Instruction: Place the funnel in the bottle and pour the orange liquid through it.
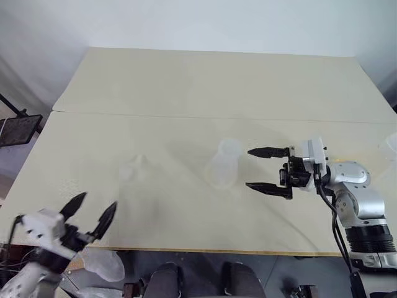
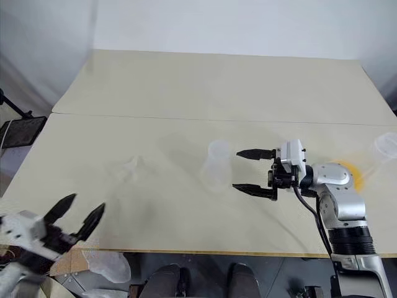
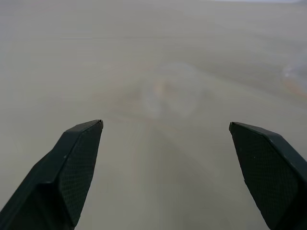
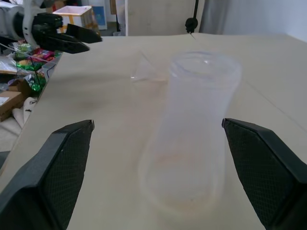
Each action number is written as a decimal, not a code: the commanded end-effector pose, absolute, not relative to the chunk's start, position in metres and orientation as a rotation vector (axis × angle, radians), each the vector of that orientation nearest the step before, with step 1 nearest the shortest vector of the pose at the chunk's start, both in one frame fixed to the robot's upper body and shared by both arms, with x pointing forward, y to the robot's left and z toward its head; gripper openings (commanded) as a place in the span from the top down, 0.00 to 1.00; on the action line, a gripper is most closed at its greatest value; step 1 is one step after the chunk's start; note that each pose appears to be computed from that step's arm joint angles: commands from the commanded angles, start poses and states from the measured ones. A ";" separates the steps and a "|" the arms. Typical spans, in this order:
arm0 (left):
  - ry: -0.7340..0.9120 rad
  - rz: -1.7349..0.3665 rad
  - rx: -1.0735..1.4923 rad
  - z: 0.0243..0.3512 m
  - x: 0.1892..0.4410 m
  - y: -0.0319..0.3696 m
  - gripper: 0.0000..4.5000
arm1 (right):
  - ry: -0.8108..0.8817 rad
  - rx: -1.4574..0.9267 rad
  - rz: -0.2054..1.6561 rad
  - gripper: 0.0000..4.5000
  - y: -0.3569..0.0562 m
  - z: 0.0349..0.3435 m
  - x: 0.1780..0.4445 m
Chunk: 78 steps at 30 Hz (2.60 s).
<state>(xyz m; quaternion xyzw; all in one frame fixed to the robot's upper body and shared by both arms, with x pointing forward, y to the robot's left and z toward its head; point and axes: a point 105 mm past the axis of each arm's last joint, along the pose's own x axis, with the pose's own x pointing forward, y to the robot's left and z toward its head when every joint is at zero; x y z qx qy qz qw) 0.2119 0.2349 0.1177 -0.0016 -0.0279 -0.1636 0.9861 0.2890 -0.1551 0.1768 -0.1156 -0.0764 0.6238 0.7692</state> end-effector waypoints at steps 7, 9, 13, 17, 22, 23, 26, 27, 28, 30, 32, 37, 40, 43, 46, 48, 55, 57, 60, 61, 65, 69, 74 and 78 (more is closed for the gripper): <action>-0.029 -0.377 -0.028 0.107 0.274 0.202 0.00 | -0.190 -0.288 1.279 0.00 -0.166 0.183 0.282; -0.009 -0.384 0.007 0.103 0.288 0.198 0.00 | -0.193 -0.287 1.267 0.00 -0.166 0.183 0.280; -0.003 -0.306 0.027 0.103 0.307 0.211 0.00 | -0.199 -0.287 1.242 0.00 -0.167 0.183 0.279; 0.005 -0.291 0.033 0.100 0.310 0.216 0.13 | -0.198 -0.284 1.232 0.00 -0.167 0.181 0.277; -0.001 -0.309 0.037 0.103 0.308 0.218 0.49 | -0.201 -0.279 1.224 0.00 -0.166 0.180 0.277; -0.007 -0.308 0.030 0.105 0.307 0.219 0.56 | -0.202 -0.278 1.221 0.00 -0.167 0.180 0.277; -0.012 -0.317 0.036 0.108 0.304 0.221 0.78 | -0.203 -0.277 1.218 0.00 -0.166 0.179 0.277; -0.014 -0.319 0.042 0.109 0.303 0.222 0.85 | -0.204 -0.276 1.215 0.00 -0.166 0.179 0.277; -0.017 -0.318 0.052 0.110 0.302 0.225 0.92 | -0.205 -0.275 1.212 0.00 -0.166 0.178 0.277; -0.038 -0.326 0.064 0.116 0.300 0.228 1.00 | -0.207 -0.273 1.206 0.00 -0.165 0.177 0.276; -0.084 -0.365 0.083 0.130 0.299 0.228 1.00 | -0.210 -0.272 1.193 0.00 -0.166 0.176 0.276; -0.188 -0.598 0.254 0.183 0.300 0.214 1.00 | -0.212 -0.282 1.128 0.00 -0.176 0.176 0.273; -0.256 -0.860 0.416 0.231 0.303 0.184 1.00 | -0.217 -0.288 1.054 0.00 -0.187 0.177 0.270; -0.313 -1.137 0.556 0.270 0.301 0.146 1.00 | -0.225 -0.262 0.978 0.00 -0.196 0.179 0.264; -0.334 -1.304 0.725 0.293 0.304 0.123 1.00 | -0.231 -0.232 0.904 0.00 -0.203 0.179 0.258; -0.347 -1.381 0.819 0.303 0.308 0.110 1.00 | -0.226 -0.227 0.868 0.00 -0.208 0.177 0.254; -0.373 -1.526 1.009 0.304 0.318 0.066 1.00 | -0.246 -0.208 0.780 0.00 -0.212 0.176 0.247; -0.362 -1.551 1.037 0.299 0.319 0.060 1.00 | -0.249 -0.201 0.773 0.00 -0.209 0.175 0.244; -0.348 -1.570 1.081 0.292 0.321 0.054 1.00 | -0.249 -0.193 0.760 0.00 -0.208 0.173 0.241; -0.348 -1.569 1.093 0.290 0.322 0.051 1.00 | -0.249 -0.190 0.757 0.00 -0.207 0.173 0.240; -0.326 -1.584 1.125 0.281 0.325 0.040 1.00 | -0.253 -0.178 0.749 0.00 -0.204 0.172 0.239; -0.315 -1.606 1.139 0.277 0.326 0.032 1.00 | -0.257 -0.174 0.748 0.00 -0.200 0.171 0.239; -0.287 -1.664 1.116 0.274 0.321 0.027 1.00 | -0.256 -0.170 0.746 0.00 -0.199 0.171 0.239; -0.308 -1.649 1.085 0.276 0.323 0.022 0.70 | -0.257 -0.167 0.739 0.00 -0.198 0.170 0.239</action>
